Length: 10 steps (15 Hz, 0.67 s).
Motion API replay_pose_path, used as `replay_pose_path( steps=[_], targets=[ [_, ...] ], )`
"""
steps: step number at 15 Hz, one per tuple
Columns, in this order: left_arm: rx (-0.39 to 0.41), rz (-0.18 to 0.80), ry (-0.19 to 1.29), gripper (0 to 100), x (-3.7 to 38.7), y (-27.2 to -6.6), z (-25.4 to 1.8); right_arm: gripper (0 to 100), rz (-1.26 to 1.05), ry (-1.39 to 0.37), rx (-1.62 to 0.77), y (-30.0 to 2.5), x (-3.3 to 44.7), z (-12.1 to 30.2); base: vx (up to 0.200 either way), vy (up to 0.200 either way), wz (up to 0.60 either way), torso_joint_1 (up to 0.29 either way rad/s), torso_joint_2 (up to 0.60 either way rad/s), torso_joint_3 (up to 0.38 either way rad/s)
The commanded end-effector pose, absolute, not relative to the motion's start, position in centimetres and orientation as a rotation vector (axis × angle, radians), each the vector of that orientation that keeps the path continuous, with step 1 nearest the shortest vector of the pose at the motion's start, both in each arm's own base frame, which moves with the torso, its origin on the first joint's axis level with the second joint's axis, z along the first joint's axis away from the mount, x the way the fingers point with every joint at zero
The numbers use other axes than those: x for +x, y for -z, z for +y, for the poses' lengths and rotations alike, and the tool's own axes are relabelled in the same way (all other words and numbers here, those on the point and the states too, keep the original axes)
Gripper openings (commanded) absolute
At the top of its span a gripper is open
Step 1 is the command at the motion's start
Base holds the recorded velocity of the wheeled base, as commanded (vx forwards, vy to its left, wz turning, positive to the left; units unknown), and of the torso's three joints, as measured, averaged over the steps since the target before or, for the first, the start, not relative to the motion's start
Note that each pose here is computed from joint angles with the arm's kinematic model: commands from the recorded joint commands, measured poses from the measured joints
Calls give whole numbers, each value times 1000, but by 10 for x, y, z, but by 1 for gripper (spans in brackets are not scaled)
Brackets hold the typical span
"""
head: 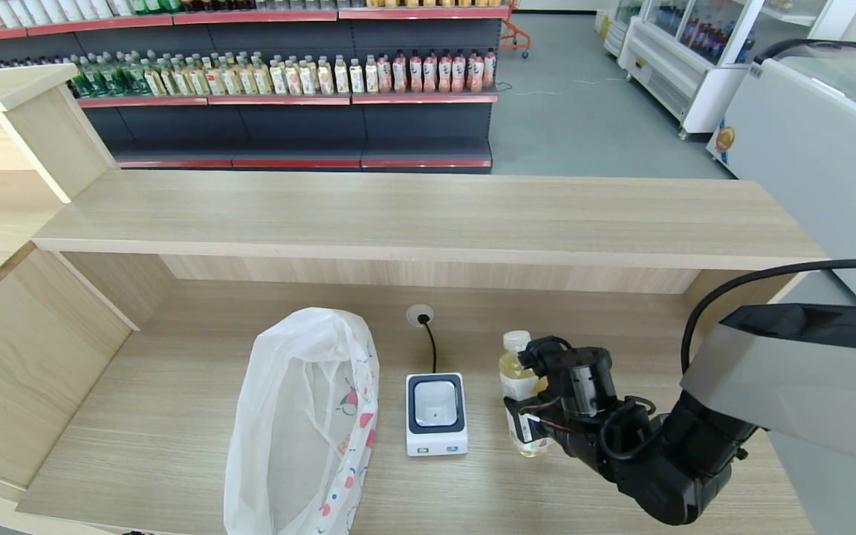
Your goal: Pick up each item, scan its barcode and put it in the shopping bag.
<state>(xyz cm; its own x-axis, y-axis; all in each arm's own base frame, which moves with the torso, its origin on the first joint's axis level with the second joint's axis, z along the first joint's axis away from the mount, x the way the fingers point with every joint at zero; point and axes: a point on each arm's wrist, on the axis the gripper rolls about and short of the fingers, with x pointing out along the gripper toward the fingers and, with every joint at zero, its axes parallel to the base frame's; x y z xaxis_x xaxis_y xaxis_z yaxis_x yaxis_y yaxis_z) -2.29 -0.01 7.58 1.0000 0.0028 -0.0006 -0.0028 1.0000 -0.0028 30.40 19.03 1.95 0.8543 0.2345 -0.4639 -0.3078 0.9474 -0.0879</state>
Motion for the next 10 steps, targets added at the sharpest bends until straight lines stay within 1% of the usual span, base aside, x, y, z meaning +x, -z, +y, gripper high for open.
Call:
replay_pose_path(
  steps=[1, 3, 6, 7, 10],
  targets=[
    [-3, 2, -3, 100, -23, -76, 0, 0, 438, -282, -97, -40, 296, 184, 0, 0, 0, 0, 0, 0],
    [-3, 2, -3, 100, -23, -76, 0, 0, 426, -268, -41, -54, 288, 175, 0, 0, 0, 0, 0, 0],
    [-3, 2, -3, 100, -23, -76, 0, 0, 390, -314, 65, -81, 274, 166, 0, 0, 0, 0, 0, 0],
    [-3, 3, -3, 100, -23, -76, 0, 0, 363, -376, 125, -99, 266, 156, 0, 0, 0, 0, 0, 0],
    [-3, 2, -3, 100, -23, -76, 0, 0, 322, -541, 209, -127, 246, 130, 0, 0, 0, 0, 0, 0]
  ],
)
